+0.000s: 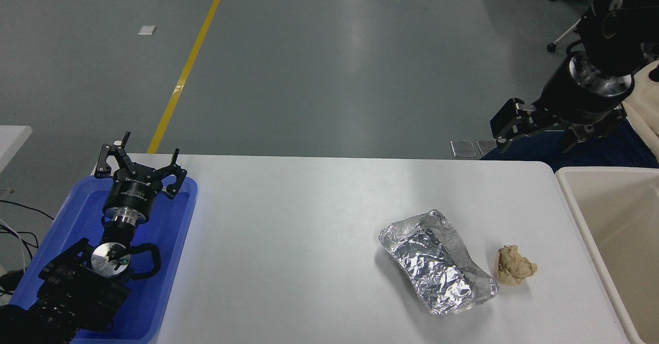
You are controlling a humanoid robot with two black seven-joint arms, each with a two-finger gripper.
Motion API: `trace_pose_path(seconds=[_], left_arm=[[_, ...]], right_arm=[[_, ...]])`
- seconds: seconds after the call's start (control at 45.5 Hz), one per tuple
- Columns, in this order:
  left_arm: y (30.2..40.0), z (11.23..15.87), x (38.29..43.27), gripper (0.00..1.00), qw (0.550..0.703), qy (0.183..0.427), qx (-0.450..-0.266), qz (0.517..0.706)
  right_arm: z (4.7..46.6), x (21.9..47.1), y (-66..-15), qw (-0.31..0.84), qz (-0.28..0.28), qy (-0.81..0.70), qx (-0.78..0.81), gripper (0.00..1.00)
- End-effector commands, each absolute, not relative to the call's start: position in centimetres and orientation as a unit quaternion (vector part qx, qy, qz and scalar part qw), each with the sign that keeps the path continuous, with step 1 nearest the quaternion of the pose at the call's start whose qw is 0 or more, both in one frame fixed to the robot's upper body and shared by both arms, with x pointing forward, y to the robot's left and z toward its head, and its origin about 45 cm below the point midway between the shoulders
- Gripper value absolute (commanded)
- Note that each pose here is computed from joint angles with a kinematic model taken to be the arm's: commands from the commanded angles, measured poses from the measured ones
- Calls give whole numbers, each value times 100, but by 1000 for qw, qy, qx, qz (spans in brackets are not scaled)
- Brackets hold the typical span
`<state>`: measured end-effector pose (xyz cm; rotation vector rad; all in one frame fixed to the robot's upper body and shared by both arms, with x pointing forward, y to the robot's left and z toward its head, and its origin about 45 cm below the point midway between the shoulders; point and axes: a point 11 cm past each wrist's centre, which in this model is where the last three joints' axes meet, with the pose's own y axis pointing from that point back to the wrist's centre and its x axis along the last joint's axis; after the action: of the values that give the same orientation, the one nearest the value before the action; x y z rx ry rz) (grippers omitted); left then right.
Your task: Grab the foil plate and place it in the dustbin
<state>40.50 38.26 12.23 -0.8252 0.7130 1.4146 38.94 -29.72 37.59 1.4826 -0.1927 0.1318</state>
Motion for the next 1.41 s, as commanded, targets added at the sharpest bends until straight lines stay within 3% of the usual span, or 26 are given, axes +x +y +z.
trace_pose_path(seconds=[0.0, 0.264, 0.593, 0.769, 1.011, 1.385], left_arm=[[3826, 1224, 4050, 100, 627, 311, -360, 617], [3827, 1224, 4050, 100, 627, 311, -361, 617], [3831, 1222, 4048, 100, 626, 311, -360, 618], [3831, 1222, 4048, 100, 626, 311, -360, 618], [3831, 1222, 4048, 100, 626, 311, -360, 618], [3831, 1222, 4048, 100, 626, 311, -360, 618]], right_arm=[[3665, 3871, -3038, 734, 48, -84, 673, 100], [3066, 3794, -2788, 719, 33, -27, 693, 100], [2295, 3896, -2364, 703, 205, 10, 681, 99], [1804, 3655, -2323, 690, 212, 55, 690, 90], [1366, 3393, -2348, 686, 247, 120, 674, 90], [919, 3353, -2576, 695, 238, 95, 672, 90]])
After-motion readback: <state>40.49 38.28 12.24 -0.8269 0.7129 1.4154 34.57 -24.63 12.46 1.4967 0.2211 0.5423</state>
